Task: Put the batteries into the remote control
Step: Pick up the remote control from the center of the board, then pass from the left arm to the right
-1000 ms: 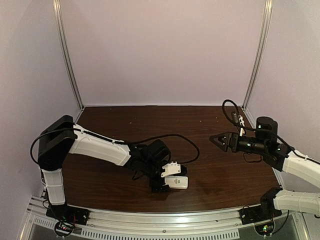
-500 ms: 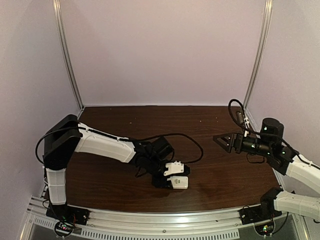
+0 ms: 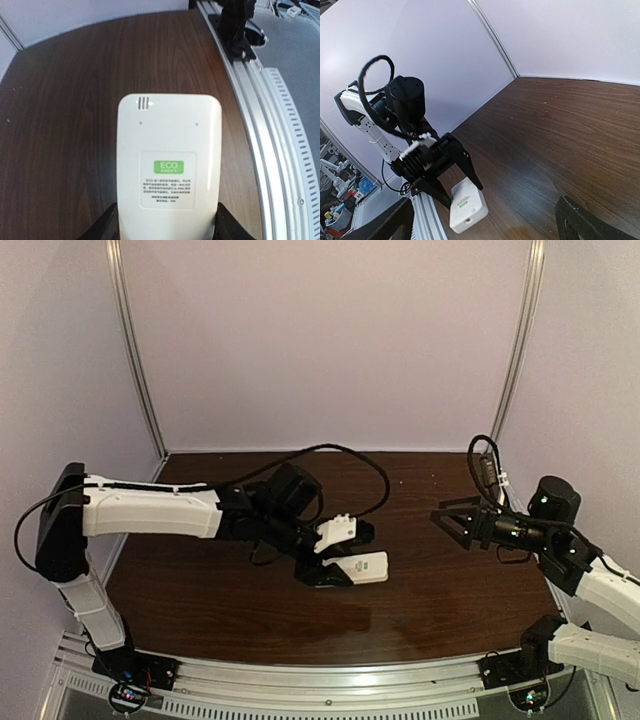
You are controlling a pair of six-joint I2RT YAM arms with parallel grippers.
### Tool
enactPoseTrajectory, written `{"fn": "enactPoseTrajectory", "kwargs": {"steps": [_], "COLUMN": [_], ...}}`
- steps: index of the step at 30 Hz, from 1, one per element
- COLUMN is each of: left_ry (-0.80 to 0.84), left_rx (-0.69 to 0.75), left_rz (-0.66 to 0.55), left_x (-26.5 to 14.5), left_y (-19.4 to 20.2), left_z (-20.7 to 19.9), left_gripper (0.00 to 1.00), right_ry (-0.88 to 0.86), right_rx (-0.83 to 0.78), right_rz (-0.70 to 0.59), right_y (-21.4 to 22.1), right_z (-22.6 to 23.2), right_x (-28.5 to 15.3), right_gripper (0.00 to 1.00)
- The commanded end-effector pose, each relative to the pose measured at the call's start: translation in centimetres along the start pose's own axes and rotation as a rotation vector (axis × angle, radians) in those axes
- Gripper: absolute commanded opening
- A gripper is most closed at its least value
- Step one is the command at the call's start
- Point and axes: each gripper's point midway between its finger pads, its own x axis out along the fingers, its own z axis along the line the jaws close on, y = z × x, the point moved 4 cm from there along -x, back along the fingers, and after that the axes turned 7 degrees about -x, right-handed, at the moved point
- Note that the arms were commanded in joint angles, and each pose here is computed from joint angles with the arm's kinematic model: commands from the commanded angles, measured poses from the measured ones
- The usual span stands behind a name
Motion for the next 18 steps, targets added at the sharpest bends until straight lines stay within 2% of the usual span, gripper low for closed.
{"fn": "enactPoseTrajectory", "kwargs": {"steps": [1, 8, 18], "left_ry": [0.006, 0.052, 0.152], "left_rx": [0.058, 0.119, 0.161], "left_rz": [-0.270, -0.481, -0.646], "left_x": [-5.9, -11.0, -14.8], "left_y": [-5.8, -9.8, -11.7], "left_z": [-1.0, -3.2, -5.9], "left_gripper": [0.27, 0.27, 0.27], "right_ry": [-0.143, -0.268, -0.374], "right_rx": [-0.106, -0.209, -0.362], "right_rz": [-0.060, -0.085, -0.059], "right_y": [-3.0, -4.8, -6.1], "right_z": [3.2, 6.9, 12.2], "right_x": [0.2, 0.9, 3.1], "right_gripper": [1.00, 1.00, 0.98]}}
